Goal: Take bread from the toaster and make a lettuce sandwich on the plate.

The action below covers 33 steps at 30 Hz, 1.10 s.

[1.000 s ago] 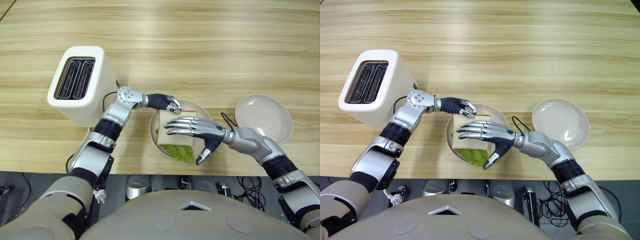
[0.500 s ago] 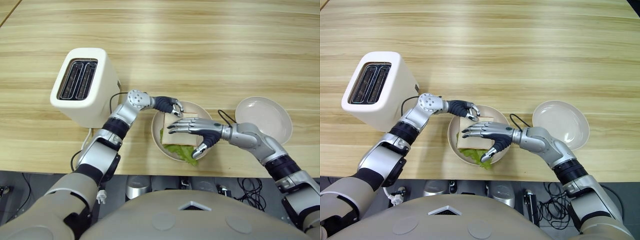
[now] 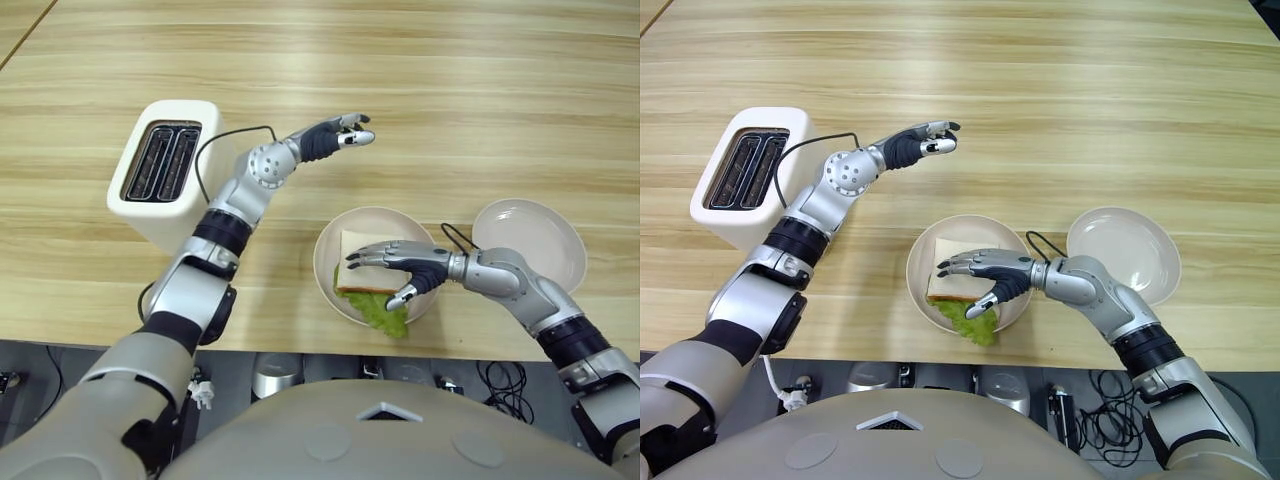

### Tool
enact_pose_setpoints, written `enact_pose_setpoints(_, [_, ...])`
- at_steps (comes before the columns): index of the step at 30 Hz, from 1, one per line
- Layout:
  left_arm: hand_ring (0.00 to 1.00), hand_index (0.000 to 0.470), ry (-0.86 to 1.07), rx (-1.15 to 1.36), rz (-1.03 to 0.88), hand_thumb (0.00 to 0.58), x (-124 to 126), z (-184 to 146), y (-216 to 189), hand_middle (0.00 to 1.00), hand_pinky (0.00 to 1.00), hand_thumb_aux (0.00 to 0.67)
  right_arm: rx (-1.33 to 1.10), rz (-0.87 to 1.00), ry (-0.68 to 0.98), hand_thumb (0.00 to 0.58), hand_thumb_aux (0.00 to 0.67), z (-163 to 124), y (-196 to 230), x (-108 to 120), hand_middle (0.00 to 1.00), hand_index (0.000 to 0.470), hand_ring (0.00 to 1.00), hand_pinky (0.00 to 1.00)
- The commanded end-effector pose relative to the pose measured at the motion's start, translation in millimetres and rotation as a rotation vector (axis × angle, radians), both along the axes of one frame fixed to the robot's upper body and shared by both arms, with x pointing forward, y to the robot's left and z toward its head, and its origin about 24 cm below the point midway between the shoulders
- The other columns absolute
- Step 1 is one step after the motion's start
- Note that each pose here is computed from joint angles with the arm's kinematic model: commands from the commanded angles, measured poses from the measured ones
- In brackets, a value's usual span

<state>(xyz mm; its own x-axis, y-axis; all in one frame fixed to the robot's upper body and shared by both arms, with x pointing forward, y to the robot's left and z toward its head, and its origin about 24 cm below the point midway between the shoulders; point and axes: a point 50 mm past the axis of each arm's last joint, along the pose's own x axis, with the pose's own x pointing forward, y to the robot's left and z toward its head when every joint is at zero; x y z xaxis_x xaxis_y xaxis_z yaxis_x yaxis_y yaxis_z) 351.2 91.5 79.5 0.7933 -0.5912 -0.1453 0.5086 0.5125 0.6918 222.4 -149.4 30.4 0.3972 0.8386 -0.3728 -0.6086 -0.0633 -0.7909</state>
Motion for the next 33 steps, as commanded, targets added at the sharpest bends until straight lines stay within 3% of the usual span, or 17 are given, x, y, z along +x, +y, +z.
enact_pose_setpoints(1, [0.00, 0.000, -0.014, -0.141, 0.016, 0.000, -15.3, 2.1, 9.4, 0.00, 0.00, 0.000, 0.092, -0.164, -0.058, 0.534, 0.481, -0.1, -14.4, 15.2, 1.00, 0.330, 1.00, 1.00])
enact_pose_setpoints(2, [0.00, 0.124, -0.008, -0.190, 0.013, 0.271, -21.4, 2.4, 11.3, 0.00, 0.00, 0.181, 0.163, -0.189, -0.056, 0.580, 0.670, 5.6, -15.2, 17.4, 1.00, 0.460, 1.00, 1.00])
enact_pose_setpoints(3, [0.00, 0.124, 0.003, -0.235, 0.005, 0.271, -28.9, 2.2, 13.8, 0.00, 0.00, 0.181, 0.248, -0.214, -0.053, 0.580, 0.670, 12.4, -16.2, 19.3, 1.00, 0.460, 1.00, 1.00])
enact_pose_setpoints(4, [1.00, 0.460, 0.013, -0.273, -0.001, 0.580, -36.1, 2.3, 16.5, 1.00, 1.00, 0.670, 0.337, -0.240, -0.038, 0.580, 0.670, 19.0, -17.3, 21.2, 1.00, 0.460, 1.00, 1.00])
enact_pose_setpoints(8, [1.00, 0.460, 0.051, -0.352, -0.006, 0.580, -66.2, 0.4, 33.3, 1.00, 1.00, 0.670, 0.643, -0.400, -0.061, 0.580, 0.670, 45.3, -42.4, 35.9, 1.00, 0.460, 1.00, 1.00])
enact_pose_setpoints(12, [1.00, 0.460, 0.102, -0.345, -0.008, 0.580, -95.4, -5.1, 52.3, 1.00, 1.00, 0.670, 0.700, -0.492, -0.009, 0.580, 0.670, 46.4, -71.9, 33.9, 1.00, 0.460, 1.00, 1.00])
enact_pose_setpoints(17, [1.00, 0.460, 0.236, -0.236, -0.190, 0.580, -146.6, -12.5, 66.1, 1.00, 1.00, 0.670, 0.530, -0.441, 0.259, 0.580, 0.670, 28.2, -92.5, 3.2, 1.00, 0.460, 1.00, 1.00])
enact_pose_setpoints(23, [1.00, 0.460, 0.427, -0.135, -0.268, 0.580, -176.5, -23.3, 86.9, 1.00, 1.00, 0.670, 0.337, -0.416, 0.588, 0.580, 0.670, 6.8, -110.7, -32.4, 1.00, 0.460, 1.00, 1.00])
enact_pose_setpoints(27, [1.00, 0.460, 0.529, 0.012, -0.309, 0.580, -188.3, -42.0, 92.3, 1.00, 1.00, 0.670, 0.169, -0.408, 0.757, 0.580, 0.670, -14.5, -117.5, -55.6, 1.00, 0.460, 1.00, 1.00])
enact_pose_setpoints(33, [1.00, 0.460, 0.528, 0.241, -0.328, 0.580, -185.4, -71.6, 88.0, 1.00, 1.00, 0.670, 0.031, -0.412, 0.803, 0.580, 0.670, -28.1, -118.9, -61.5, 1.00, 0.460, 1.00, 1.00])
